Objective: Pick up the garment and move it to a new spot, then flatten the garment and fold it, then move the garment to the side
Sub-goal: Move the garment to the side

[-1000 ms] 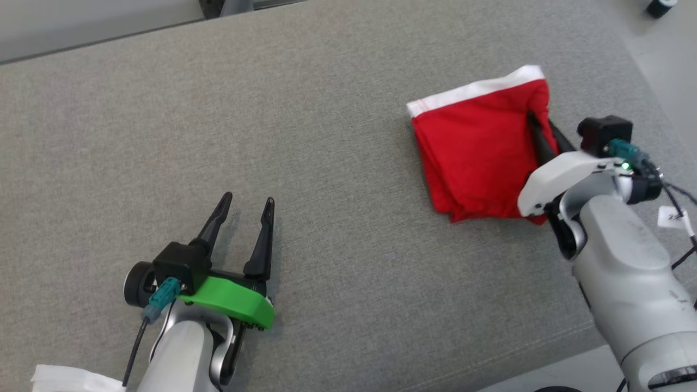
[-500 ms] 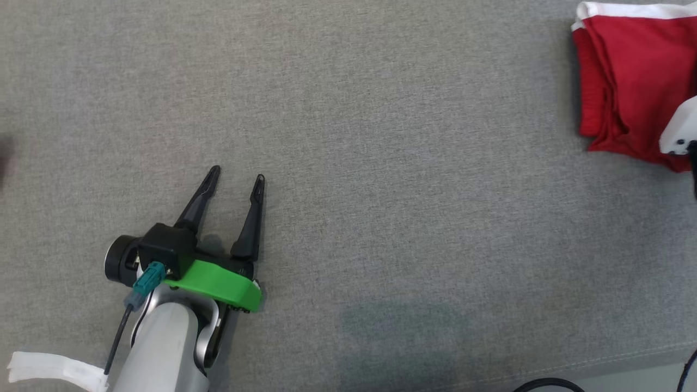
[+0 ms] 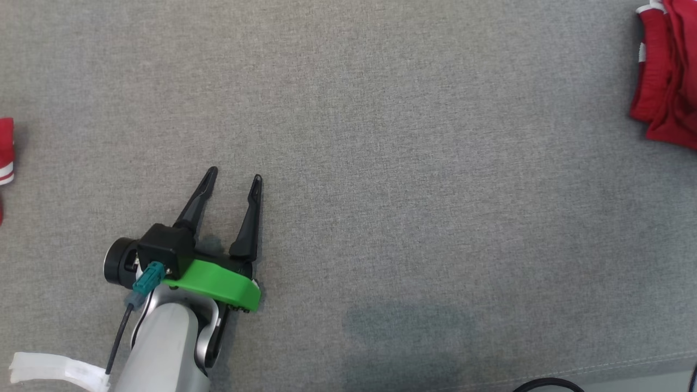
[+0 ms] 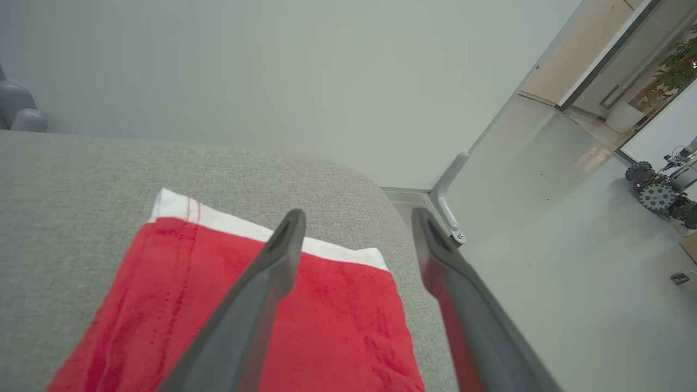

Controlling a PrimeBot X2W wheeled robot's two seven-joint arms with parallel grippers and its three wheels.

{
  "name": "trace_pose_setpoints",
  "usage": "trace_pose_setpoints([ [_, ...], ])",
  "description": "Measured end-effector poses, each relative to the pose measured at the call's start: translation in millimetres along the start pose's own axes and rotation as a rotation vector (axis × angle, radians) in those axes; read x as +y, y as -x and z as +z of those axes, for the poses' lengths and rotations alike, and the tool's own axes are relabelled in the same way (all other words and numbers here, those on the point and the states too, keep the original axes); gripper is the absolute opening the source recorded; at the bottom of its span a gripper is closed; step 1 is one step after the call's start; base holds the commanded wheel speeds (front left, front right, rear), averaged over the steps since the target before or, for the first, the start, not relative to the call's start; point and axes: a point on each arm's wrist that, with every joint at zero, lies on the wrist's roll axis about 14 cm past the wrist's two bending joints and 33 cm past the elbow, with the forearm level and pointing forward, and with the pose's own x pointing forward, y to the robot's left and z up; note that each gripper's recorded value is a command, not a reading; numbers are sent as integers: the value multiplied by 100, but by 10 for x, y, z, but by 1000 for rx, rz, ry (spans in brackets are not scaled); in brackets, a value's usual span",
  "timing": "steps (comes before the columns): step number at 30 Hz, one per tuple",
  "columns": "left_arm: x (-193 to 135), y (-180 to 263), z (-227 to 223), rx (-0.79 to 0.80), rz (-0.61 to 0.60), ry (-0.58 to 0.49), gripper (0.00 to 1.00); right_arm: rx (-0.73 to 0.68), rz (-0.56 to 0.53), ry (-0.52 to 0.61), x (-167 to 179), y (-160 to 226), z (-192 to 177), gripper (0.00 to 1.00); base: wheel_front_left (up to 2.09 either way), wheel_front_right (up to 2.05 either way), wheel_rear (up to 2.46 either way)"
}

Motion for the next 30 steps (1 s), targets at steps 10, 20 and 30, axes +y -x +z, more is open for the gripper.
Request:
trace_pose_setpoints([
  [10, 68, 156, 205, -45, 62, 13, 100, -227, 250, -99, 1053, 365, 757, 100, 0, 0, 0],
  [20, 212, 499, 468, -111, 153, 20, 100, -273, 433, -213, 1543, 1144, 853, 100, 0, 0, 0],
  [30, 294, 931, 575, -156, 223, 59, 100, -212, 490, -295, 1687, 1838, 580, 100, 0, 0, 0],
])
